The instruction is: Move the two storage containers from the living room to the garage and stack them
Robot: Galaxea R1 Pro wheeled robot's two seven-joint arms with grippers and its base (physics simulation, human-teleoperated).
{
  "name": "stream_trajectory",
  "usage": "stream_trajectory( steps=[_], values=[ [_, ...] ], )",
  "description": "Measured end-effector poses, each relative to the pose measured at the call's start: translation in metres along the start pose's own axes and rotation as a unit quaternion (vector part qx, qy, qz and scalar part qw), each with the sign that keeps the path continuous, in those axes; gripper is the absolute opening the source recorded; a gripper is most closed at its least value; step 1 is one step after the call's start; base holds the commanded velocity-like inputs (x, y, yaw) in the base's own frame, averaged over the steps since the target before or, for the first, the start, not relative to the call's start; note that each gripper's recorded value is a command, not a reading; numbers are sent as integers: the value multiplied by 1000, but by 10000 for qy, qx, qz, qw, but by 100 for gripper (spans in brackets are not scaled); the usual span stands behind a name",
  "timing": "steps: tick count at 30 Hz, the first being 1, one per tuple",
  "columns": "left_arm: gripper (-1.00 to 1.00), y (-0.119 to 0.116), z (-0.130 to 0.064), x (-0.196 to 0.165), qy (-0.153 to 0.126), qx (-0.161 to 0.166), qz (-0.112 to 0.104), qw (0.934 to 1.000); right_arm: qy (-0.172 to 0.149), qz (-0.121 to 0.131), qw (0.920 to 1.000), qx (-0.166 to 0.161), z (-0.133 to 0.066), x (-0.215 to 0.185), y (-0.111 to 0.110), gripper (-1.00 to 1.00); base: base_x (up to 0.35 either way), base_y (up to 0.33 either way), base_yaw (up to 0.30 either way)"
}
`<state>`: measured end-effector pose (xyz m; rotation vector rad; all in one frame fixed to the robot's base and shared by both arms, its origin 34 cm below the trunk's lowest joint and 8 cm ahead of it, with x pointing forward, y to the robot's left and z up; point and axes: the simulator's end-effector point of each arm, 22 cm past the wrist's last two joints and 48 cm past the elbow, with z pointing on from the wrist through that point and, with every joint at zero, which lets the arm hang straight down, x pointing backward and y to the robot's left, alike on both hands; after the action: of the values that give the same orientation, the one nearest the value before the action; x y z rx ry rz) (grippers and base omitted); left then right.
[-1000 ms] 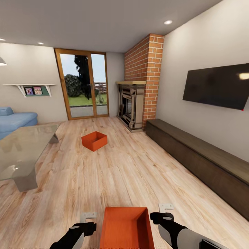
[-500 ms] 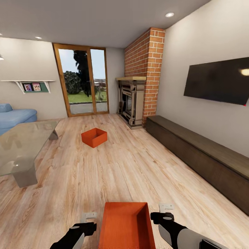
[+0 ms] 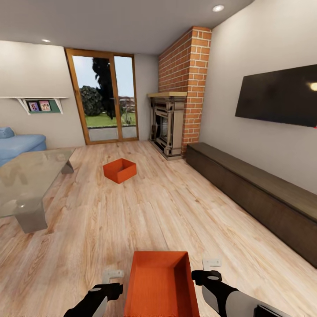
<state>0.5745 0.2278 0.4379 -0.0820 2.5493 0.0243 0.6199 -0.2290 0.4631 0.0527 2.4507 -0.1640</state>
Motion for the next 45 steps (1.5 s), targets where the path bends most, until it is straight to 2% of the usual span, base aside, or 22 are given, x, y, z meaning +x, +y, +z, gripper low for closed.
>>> stream_trajectory(
  steps=[15, 45],
  values=[
    [100, 1, 3, 5, 54, -14, 8, 10000, 76, 8, 10000, 16, 3, 7, -1, 100, 0, 0, 11],
    [100, 4, 12, 22, 226, -67, 23, 9997, 246, -16, 9997, -8, 12, 25, 2, 100, 0, 0, 83]
  ],
)
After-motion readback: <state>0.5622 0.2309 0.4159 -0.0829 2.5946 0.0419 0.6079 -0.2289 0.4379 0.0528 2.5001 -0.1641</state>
